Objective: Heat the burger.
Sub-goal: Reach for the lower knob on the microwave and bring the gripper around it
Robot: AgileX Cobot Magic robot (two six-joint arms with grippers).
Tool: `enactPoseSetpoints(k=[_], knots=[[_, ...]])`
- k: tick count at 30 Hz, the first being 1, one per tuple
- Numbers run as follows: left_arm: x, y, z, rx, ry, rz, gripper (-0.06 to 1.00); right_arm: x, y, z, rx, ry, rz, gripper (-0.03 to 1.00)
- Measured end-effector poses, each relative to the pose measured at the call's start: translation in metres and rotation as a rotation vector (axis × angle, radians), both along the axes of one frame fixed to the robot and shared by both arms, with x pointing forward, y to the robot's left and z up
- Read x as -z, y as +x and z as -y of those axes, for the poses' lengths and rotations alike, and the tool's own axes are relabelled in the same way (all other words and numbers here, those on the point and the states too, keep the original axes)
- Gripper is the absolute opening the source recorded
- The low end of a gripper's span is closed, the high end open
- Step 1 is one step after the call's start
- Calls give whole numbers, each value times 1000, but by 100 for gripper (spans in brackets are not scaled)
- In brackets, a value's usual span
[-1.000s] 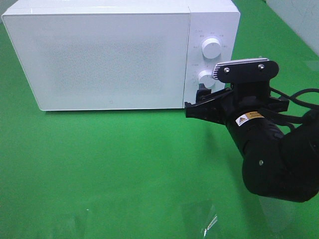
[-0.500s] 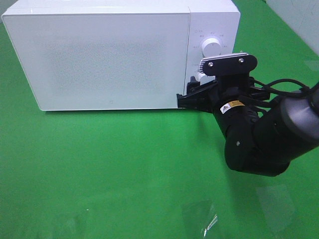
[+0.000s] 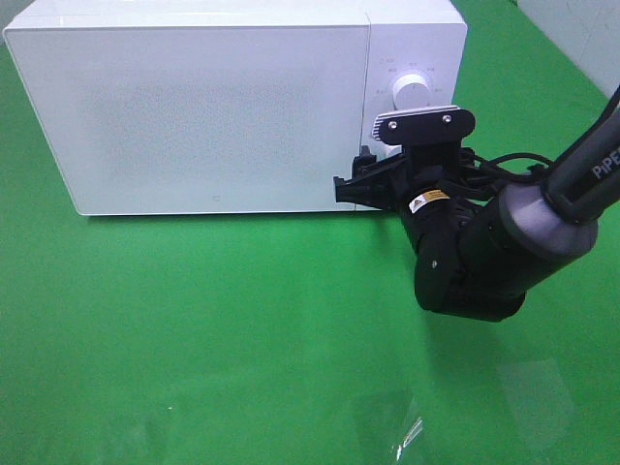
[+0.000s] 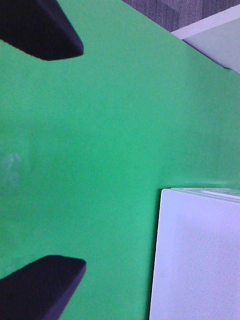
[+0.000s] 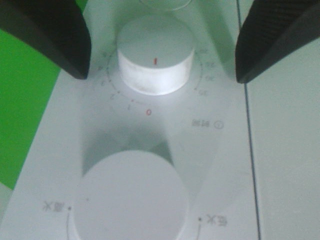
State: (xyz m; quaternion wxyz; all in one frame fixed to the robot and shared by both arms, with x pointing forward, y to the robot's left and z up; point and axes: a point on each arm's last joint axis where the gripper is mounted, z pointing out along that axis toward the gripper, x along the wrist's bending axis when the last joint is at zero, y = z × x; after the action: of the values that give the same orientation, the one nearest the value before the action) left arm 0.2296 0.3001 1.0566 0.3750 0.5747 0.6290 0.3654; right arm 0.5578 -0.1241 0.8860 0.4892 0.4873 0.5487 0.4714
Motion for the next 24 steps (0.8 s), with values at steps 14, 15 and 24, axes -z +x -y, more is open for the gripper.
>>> enactPoseSetpoints(k=[14, 15, 24], knots=[[0, 0, 0, 0, 0, 0, 98, 2, 2, 2, 11, 4, -3, 73], [0, 0, 0, 0, 0, 0, 98, 2, 2, 2, 15, 5, -3, 69], [0, 0, 0, 0, 0, 0, 98, 3, 2, 2, 12, 4, -4, 41]])
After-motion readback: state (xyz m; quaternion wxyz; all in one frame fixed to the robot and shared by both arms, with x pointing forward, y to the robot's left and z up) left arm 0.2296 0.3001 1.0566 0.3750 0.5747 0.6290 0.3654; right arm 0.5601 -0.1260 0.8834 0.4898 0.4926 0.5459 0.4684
